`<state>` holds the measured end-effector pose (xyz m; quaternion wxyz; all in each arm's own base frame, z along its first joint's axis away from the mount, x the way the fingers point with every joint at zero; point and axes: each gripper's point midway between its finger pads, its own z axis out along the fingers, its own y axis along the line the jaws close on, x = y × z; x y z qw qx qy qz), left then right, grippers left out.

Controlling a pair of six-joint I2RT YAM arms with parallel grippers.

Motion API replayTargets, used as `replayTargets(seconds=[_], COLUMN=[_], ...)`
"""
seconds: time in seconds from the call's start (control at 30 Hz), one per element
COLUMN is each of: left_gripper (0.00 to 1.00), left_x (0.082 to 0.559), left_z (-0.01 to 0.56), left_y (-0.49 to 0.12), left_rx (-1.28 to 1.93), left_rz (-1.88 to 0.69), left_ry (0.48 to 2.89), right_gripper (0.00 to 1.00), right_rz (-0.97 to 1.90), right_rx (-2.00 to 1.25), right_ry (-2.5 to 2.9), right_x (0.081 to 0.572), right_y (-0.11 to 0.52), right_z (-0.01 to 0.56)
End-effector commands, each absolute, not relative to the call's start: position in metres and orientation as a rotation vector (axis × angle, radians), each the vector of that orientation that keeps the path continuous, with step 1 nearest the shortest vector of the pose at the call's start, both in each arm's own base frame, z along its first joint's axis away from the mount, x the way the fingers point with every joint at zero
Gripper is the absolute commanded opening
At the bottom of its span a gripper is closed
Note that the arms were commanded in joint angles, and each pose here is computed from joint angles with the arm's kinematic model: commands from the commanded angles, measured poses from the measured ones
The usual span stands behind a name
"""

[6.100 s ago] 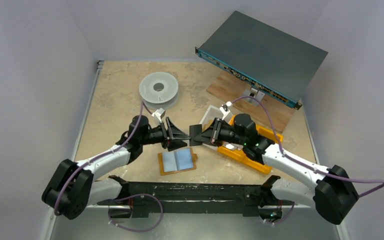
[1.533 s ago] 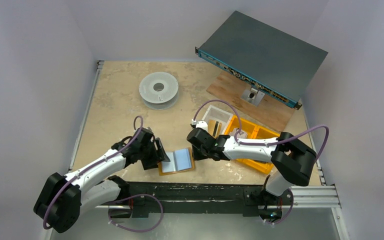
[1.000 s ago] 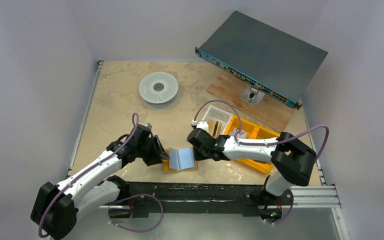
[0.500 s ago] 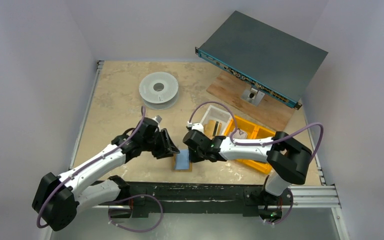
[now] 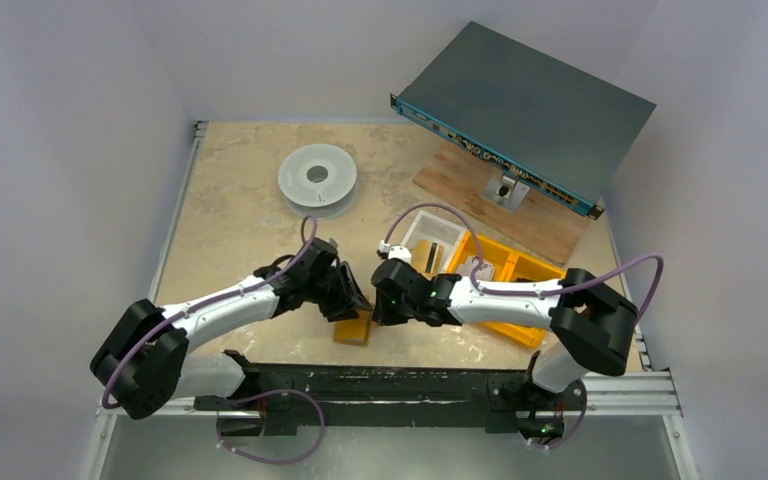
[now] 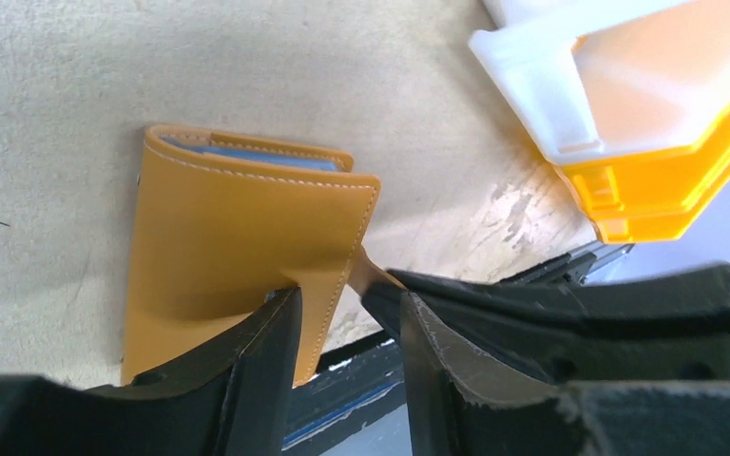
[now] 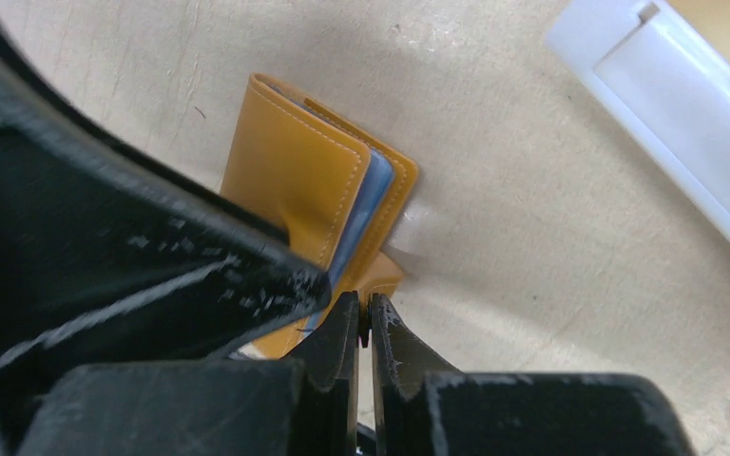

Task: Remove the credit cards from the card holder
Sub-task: Close the card holder at the corner of the board.

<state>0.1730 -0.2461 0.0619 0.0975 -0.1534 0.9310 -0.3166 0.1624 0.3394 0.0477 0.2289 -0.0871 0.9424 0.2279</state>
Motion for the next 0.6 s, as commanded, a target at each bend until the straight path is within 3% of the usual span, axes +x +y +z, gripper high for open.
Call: replayTargets(seconds=[0.0,0.27,0.57], left_gripper=[0.43,0.52,0.65], left_x=[0.18,0.177,0.185], left_z=[0.048,0.024,0.067], left_y=[-0.247,-0.249,-0.248], left_rx=[-0.542,-0.583,-0.463], left_rz=[-0.908,-0.869,-0.884], left_ry=[2.741,2.792,2.718], right_gripper=[0.0,0.0,0.0], right_rz=[0.647,0.633,0.633], right_rx=[-0.162,-0.124,-0.125], right_ry=[2.56,2.55,2.547], right_x=[0.163,0.162,0.17], right_y=[0.332,0.319,0.324], right_z=[0.062,0.066,0.067])
